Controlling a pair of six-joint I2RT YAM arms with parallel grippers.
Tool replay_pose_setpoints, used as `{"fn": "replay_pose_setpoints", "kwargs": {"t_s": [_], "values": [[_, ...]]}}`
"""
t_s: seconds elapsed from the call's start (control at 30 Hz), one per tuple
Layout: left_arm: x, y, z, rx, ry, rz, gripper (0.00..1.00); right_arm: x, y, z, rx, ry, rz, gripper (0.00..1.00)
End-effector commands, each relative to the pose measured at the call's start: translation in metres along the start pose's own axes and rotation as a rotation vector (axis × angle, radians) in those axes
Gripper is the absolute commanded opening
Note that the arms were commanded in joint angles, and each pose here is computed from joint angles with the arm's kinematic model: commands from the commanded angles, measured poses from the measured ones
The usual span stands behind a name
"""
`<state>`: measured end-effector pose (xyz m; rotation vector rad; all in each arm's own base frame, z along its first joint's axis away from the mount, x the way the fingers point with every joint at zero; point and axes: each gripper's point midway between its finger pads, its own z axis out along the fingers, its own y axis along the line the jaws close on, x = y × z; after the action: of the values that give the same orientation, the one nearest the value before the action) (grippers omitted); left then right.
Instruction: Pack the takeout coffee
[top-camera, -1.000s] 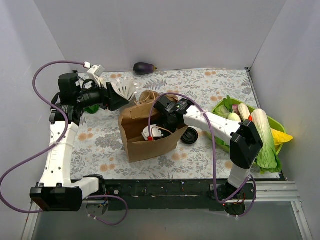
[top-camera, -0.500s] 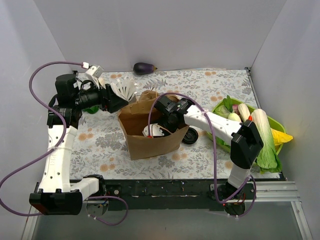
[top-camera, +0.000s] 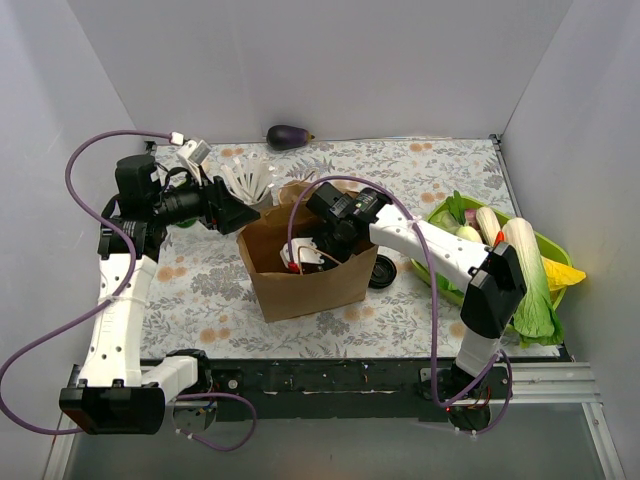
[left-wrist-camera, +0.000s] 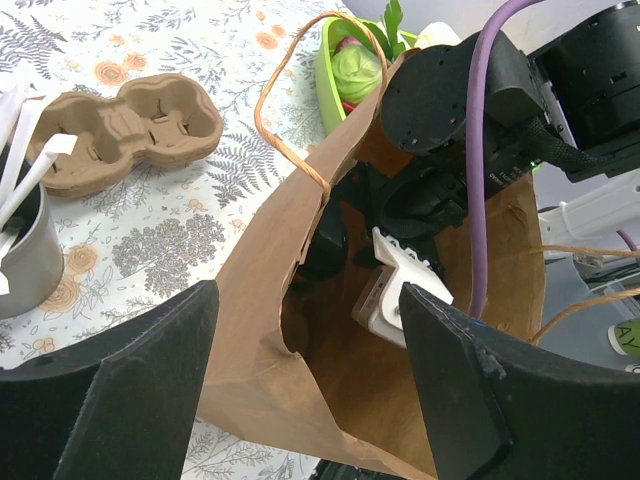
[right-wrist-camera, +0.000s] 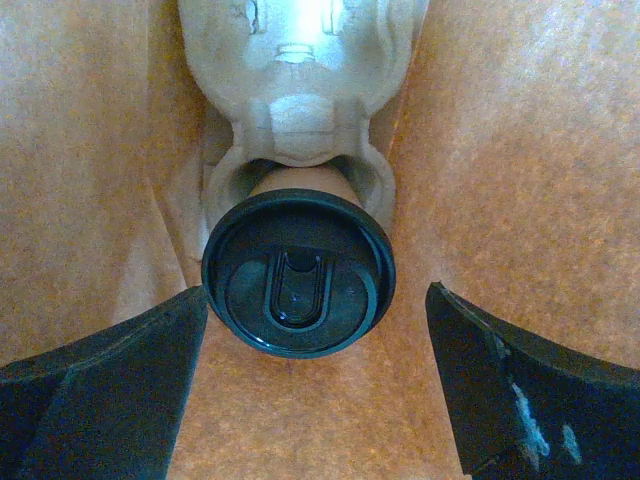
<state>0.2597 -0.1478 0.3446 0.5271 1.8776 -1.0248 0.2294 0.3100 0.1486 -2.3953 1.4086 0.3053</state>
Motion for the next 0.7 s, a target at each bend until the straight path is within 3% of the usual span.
{"fn": "replay_pose_setpoints", "kwargs": {"t_s": [0.0, 0.67], "values": [[-0.001, -0.010, -0.003, 0.042, -0.011, 0.017, 0.73, -0.017, -0.006, -0.026, 0.052, -0.040, 0.017, 0.97], [0.001, -0.012, -0.002, 0.053, -0.020, 0.000, 0.74, -0.040, -0.022, -0.065, 0.137, -0.057, 0.035, 0.98]]}}
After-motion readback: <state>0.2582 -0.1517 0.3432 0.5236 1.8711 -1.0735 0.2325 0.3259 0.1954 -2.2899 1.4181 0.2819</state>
